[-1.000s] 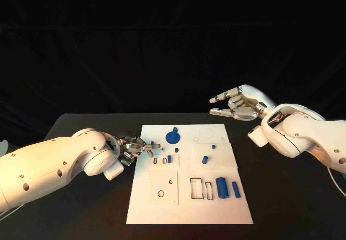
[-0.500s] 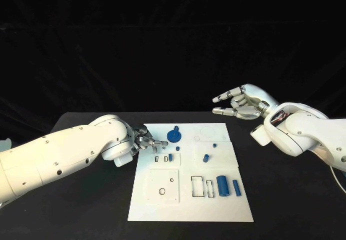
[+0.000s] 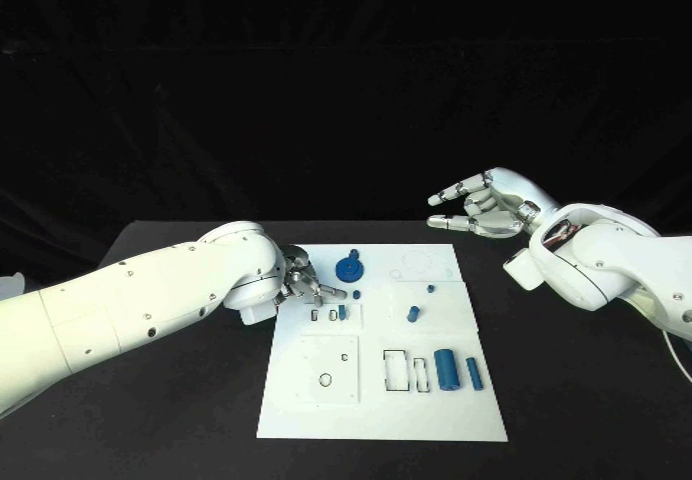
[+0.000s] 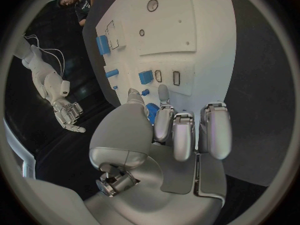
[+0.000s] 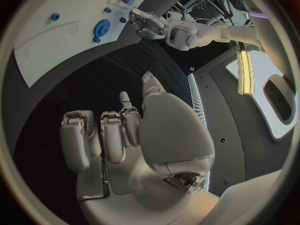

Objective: Assemble the parts on the task board

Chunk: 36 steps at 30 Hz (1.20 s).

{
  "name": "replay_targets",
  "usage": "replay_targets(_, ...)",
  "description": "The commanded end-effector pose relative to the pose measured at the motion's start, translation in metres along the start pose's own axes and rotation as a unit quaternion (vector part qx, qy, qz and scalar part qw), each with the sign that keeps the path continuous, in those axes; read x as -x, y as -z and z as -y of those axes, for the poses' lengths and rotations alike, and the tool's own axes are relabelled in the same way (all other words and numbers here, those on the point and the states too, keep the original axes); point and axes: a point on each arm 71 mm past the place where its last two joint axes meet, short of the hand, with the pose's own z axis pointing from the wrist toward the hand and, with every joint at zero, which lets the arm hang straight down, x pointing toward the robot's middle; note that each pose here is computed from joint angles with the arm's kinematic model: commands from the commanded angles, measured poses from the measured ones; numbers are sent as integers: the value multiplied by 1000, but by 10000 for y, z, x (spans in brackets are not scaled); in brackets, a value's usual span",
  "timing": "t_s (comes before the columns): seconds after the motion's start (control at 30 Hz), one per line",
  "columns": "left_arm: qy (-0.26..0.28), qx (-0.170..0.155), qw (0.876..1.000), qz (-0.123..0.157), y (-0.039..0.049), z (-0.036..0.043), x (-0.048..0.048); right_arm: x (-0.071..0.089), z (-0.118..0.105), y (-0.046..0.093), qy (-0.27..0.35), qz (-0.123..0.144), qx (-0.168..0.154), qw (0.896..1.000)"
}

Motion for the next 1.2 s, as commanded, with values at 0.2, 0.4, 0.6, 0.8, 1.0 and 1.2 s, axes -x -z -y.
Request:
replay_targets(0.2,-31,1,999,-22,-42,101,-54,-37,8,-19,6,-12,-1,1000)
replay_targets(0.4,-30,-1,999,-20,-54,140,-61,-48,12,-28,7,-14,-2,1000)
replay_targets(0.6,-34,-3,999,-24,-61,175,-77,-62,18,-39,7,-16,-3,1000)
replay_targets(0.8,-38,-4,999,-29,-76,202,-88,-73,22,-46,6,-17,-3,1000)
replay_targets(1.0,-39,-4,999,-30,-104,235,-100,-79,24,-50,6,-18,-3,1000)
replay_targets(1.2,-39,-3,999,-30,-125,258,-105,-87,26,-57,6,-20,-3,1000)
